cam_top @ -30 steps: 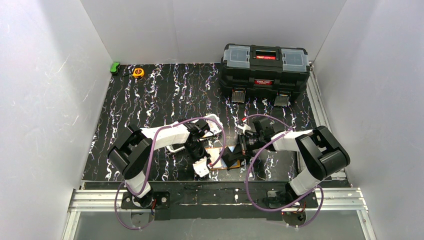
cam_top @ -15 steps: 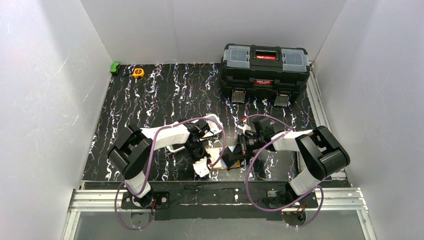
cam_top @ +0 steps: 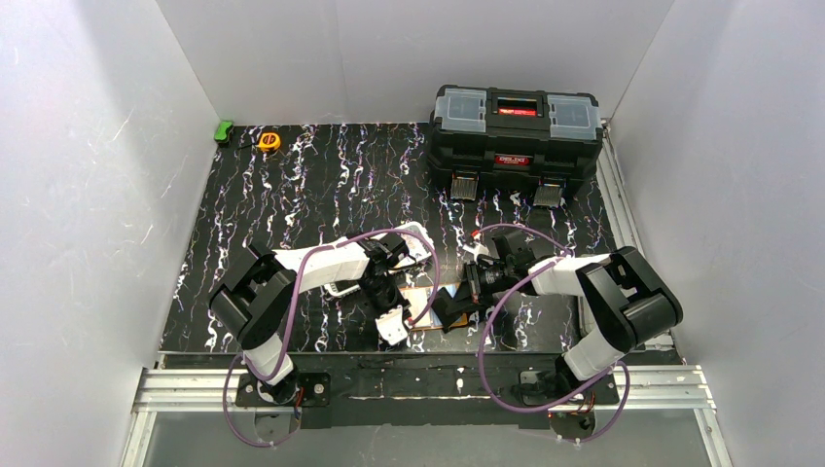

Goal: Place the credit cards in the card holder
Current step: Insert the credit card into the card holder.

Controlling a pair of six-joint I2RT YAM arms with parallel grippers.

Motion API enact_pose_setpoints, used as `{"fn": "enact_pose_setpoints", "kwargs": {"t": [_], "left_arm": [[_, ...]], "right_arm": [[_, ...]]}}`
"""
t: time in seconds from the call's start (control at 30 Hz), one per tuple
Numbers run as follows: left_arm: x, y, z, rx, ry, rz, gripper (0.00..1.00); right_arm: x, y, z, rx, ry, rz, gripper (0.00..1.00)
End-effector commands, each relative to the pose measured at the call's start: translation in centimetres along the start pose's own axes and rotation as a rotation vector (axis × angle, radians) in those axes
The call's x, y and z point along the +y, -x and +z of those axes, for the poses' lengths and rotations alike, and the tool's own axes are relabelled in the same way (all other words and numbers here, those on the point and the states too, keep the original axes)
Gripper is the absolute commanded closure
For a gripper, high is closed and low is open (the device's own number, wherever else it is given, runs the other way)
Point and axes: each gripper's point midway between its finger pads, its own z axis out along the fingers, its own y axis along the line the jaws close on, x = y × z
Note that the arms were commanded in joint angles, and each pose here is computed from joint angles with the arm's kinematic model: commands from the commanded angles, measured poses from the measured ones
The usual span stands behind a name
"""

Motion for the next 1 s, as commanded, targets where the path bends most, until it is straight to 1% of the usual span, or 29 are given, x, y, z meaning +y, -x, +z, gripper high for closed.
{"fn": "enact_pose_setpoints", "kwargs": {"t": [0.0, 0.53, 0.97], "left_arm": [[-1.3, 0.4, 0.3, -0.004, -0.036, -0.017, 0.82], [-1.4, 0.2, 0.4, 0.002, -0.033, -0.009, 0.83], [-1.6, 0.2, 0.4, 0.008, -0.034, -0.001, 0.84]], "right_arm": [[0.4, 0.3, -0.1, -0.007, 0.014, -0.025, 0.99], [0.9, 1.0, 0.9, 0.021, 0.034, -0.020, 0.99], [1.2, 2.4, 1.6, 0.029, 0.036, -0.034, 0.99]]}}
